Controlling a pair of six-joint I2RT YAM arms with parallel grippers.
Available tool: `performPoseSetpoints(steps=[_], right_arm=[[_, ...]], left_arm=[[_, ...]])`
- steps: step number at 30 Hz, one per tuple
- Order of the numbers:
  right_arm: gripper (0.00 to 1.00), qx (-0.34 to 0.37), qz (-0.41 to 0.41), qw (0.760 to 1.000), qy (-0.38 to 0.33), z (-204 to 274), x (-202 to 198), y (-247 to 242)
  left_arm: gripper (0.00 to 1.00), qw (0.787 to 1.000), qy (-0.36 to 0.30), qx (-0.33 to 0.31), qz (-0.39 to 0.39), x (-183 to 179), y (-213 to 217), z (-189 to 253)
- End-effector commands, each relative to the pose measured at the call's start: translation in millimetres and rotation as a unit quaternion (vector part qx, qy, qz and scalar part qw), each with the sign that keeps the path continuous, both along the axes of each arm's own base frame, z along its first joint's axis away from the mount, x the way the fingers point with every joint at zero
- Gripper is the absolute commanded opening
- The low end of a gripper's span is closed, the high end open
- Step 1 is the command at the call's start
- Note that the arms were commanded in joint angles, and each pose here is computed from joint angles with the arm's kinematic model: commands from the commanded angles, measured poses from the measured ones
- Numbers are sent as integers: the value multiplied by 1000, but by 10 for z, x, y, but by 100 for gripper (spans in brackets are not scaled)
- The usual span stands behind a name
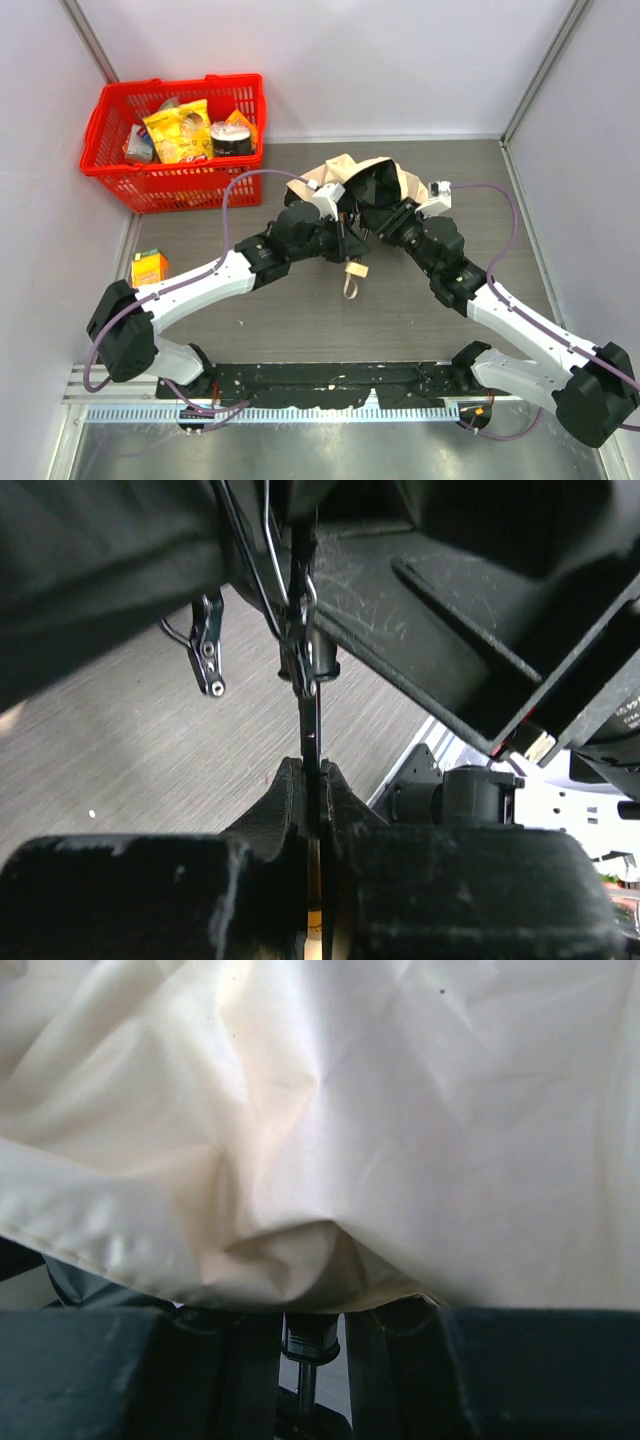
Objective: Put away the umbrella
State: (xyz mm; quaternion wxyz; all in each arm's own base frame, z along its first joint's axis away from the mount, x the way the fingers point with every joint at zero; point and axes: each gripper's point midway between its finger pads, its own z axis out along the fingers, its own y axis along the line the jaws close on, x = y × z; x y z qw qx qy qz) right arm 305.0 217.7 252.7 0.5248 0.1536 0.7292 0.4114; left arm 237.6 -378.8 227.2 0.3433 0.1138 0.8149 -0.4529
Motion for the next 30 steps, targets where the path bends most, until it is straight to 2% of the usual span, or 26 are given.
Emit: performPoseSetpoints(steps=[1,2,3,5,7,8,11,14,17,18,20,22,24,26,29,30], right_arm=[[0,-66,-13,997,-26,23,42,-98],[0,-65,-13,997,-43,81,52,-98],[0,-63,-15,996,-58,105,66,-107],[0,-60,-22,994,-87,194,95,-150],[0,-65,-25,992,-109,258,128,-189],[0,-77,-30,989,-120,280,161,-234],[0,-93,-16,982,-162,360,174,-255],[0,-120,-6,971,-209,394,179,-346],[0,-109,57,951,-284,542,24,-266],[0,-108,91,943,-300,550,-46,-217],[0,-110,124,928,-333,626,-156,-165],[0,-141,152,910,-359,580,-247,-117],[1,-174,150,907,-354,413,-254,-161],[0,-191,165,897,-364,262,-326,-146],[0,-209,173,869,-414,243,-476,-116],[0,-228,159,870,-407,168,-462,-162]], left_arm=[[0,992,-84,-93,18,203,-28,590],[0,992,-75,-97,6,143,-39,514],[6,993,-66,-95,-2,88,-25,457],[42,995,-58,-76,-8,-3,68,294],[70,995,-68,-67,-9,-99,208,260],[79,995,-77,-63,-8,-151,298,279],[83,994,-97,-51,-3,-318,563,277],[71,991,-119,-55,32,-442,908,335],[68,985,-128,-40,110,-418,1303,311],[70,982,-130,-40,133,-404,1408,345],[80,977,-134,-37,165,-381,1558,430],[87,975,-138,-41,170,-389,1593,579],[91,976,-138,-47,163,-412,1577,720],[91,976,-140,-63,155,-431,1535,869],[87,975,-143,-99,136,-467,1441,1135],[87,976,-144,-110,119,-486,1370,1244]])
